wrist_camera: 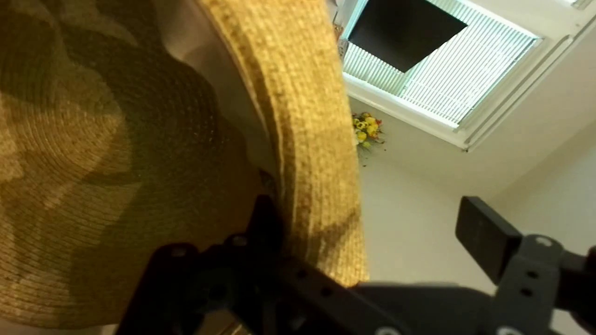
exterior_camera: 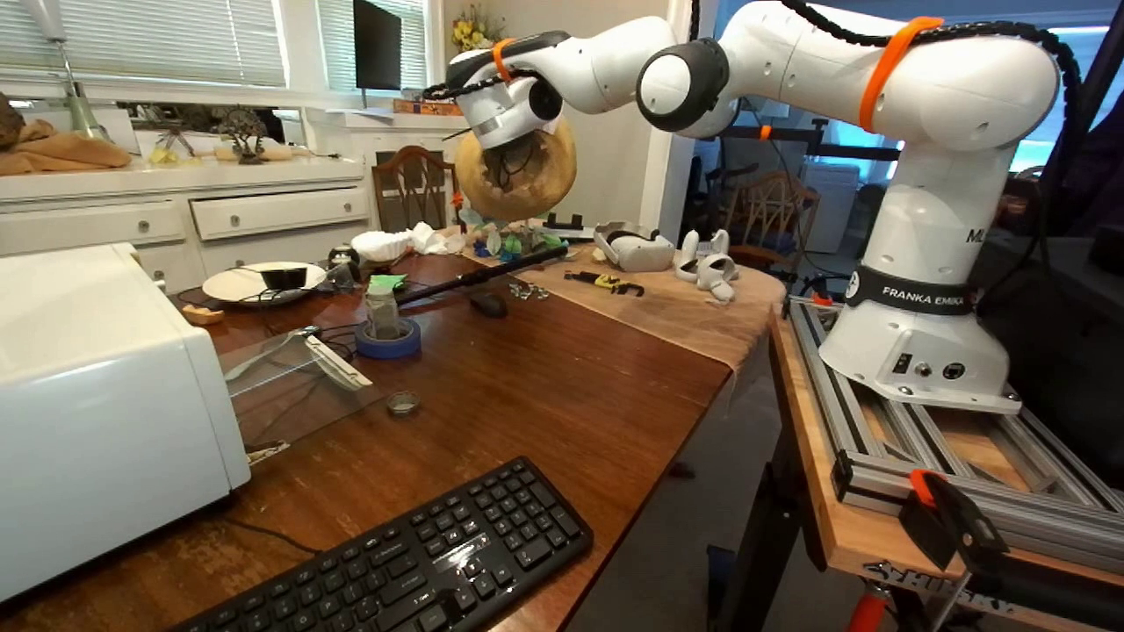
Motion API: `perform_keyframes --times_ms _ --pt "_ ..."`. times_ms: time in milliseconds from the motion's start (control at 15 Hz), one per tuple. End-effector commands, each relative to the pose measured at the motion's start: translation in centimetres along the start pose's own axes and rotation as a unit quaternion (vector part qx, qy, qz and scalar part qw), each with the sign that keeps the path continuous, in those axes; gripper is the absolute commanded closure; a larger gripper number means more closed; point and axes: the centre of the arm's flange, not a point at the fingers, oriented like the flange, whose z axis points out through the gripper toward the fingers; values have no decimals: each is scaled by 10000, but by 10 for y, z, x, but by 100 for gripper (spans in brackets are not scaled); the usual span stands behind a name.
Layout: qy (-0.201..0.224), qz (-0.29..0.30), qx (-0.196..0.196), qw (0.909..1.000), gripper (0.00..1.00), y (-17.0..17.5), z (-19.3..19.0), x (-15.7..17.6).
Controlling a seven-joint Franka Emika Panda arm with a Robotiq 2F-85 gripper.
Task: Put the blue tape around the bottle, then move the hat to the right, then put the lid in the tape
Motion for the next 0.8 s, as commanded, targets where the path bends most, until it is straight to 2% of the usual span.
perform_keyframes --times_ms 0,400,733 --pt "-53 311 -266 9991 0 -10 20 -27" --pt "-316 548 -301 9975 0 15 8 -48" --pt "-491 249 -568 9969 0 45 6 -63"
